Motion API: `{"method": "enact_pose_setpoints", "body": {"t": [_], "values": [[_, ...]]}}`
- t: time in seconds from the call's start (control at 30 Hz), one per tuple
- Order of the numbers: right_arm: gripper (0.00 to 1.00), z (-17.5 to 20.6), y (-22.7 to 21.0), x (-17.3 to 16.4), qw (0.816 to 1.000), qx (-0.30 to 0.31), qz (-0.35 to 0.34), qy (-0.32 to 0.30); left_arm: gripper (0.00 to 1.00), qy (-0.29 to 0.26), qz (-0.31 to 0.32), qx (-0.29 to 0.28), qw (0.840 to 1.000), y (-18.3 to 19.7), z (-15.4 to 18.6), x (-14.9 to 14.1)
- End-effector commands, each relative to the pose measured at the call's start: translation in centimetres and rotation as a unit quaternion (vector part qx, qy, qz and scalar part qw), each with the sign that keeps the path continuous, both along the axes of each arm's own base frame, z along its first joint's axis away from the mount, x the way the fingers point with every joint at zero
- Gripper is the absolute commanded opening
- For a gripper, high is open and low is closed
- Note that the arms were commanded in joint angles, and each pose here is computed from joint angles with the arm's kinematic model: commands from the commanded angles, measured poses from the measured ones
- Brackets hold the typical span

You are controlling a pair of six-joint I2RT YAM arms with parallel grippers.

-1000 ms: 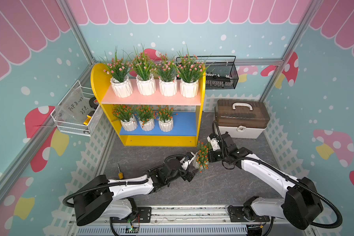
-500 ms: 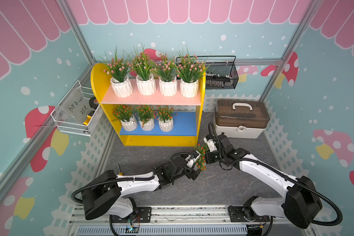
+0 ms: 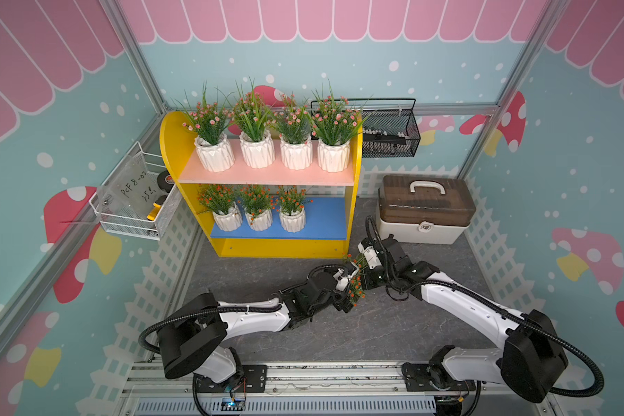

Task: Place the baby's breath potted plants on the rack by color
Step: Place the baby's breath potted plant on the rack.

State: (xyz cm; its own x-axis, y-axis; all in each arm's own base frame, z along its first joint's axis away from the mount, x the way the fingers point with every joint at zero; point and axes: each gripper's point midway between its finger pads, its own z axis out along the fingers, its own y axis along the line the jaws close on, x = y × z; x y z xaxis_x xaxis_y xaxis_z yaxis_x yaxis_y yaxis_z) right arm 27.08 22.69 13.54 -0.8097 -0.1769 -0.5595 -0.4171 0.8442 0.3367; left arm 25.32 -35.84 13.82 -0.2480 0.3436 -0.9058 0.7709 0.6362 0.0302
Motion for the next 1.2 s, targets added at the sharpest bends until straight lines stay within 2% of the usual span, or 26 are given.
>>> {"method": "enact_pose_setpoints", "body": {"t": [0.0,0.13,0.4,0.5,0.6,0.73,0.97,1.17], "values": [[0.0,4.2,2.0,0.9,0.997,0.055,0.015,-0.049,0.91,-0.006,-0.002,0.01,1.0,-0.5,0.2,0.2],[0.0,4.3,2.0,0.8,0.997,0.057,0.016,-0.05,0.88,-0.006,0.002,0.019,1.0,-0.4,0.1,0.4],[0.0,4.2,1.7,0.6,0.997,0.058,0.014,-0.055,0.74,-0.008,0.006,0.019,1.0,-0.2,0.2,0.4],[0.07,4.2,1.3,0.7,0.997,0.052,0.006,-0.061,0.72,-0.012,0.018,0.019,1.0,0.2,0.2,0.6],[0.15,4.1,1.0,0.7,0.997,0.046,-0.001,-0.063,0.7,-0.018,0.029,0.015,0.999,0.8,0.4,0.8],[0.22,4.0,0.5,0.9,0.997,0.037,-0.009,-0.066,0.7,-0.026,0.041,0.012,0.999,1.4,0.7,0.9],[0.24,3.7,-2.5,1.0,0.996,-0.001,-0.047,-0.075,0.7,-0.034,0.066,0.007,0.997,3.2,1.5,1.2],[0.26,2.9,-5.8,0.5,0.994,-0.007,-0.089,-0.069,0.7,-0.032,0.098,-0.005,0.995,5.9,2.9,2.2]]}}
